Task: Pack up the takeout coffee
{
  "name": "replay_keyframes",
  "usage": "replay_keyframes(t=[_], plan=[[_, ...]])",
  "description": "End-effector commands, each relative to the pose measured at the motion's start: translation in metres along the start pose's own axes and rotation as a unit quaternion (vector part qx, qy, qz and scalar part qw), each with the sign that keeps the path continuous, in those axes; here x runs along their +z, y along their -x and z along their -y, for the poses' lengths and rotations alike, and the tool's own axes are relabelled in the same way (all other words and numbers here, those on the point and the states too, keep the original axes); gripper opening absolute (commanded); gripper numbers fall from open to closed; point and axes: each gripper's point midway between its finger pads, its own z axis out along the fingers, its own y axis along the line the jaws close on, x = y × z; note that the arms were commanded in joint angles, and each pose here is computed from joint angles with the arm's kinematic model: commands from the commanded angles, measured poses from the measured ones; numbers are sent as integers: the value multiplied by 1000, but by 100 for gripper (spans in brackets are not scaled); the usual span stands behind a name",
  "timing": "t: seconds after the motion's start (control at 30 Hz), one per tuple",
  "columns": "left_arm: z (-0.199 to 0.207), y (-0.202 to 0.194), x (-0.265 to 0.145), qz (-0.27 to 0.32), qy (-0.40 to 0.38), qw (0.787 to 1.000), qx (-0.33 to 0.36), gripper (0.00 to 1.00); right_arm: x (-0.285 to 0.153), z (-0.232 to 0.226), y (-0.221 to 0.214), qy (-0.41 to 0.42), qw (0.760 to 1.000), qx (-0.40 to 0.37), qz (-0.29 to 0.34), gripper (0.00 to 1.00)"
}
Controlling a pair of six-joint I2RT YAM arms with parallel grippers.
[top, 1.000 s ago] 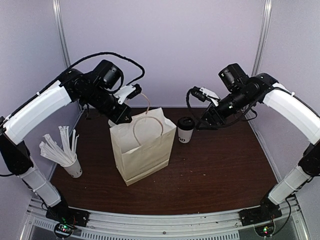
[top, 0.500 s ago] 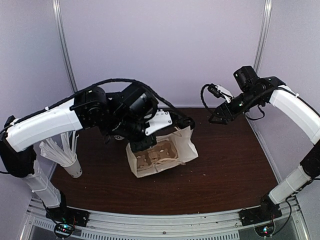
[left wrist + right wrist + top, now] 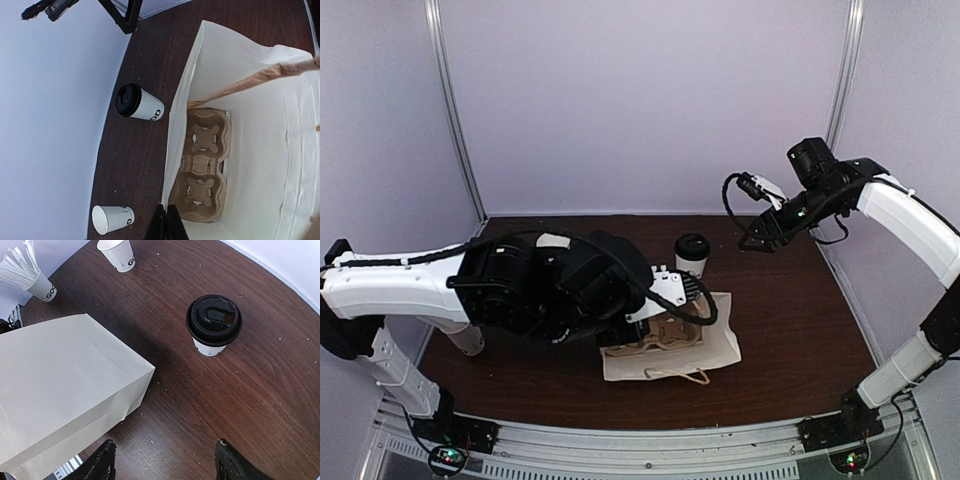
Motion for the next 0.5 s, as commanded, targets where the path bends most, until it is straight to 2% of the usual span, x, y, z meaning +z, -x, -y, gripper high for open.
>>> replay_keyframes(t=[0.0,0.1,0.17,0.23,0.33,0.4,0.47], plan=[[-19,8,-2,17,44,999,-27,0,-9,-8,8,16,1000,-9,23,67],[-29,14,-3,25,48,998,-35,0,-22,-27,11,53,997,-42,34,67],[-39,13,0,23,14,997,-70,0,-40,-51,14,98,990,-84,50,67],[-47,7,6,24,-34,993,-112,0,-65,-83,14,161,975,-136,72,68],[-61,-6,20,32,-92,979,-178,0,-102,-130,1,254,939,-211,96,68],[-70,-16,31,34,-125,967,-220,0,-112,-152,-6,292,923,-232,91,69],[-73,-21,38,43,-160,953,-255,0,-107,-167,-9,302,918,-245,75,72]])
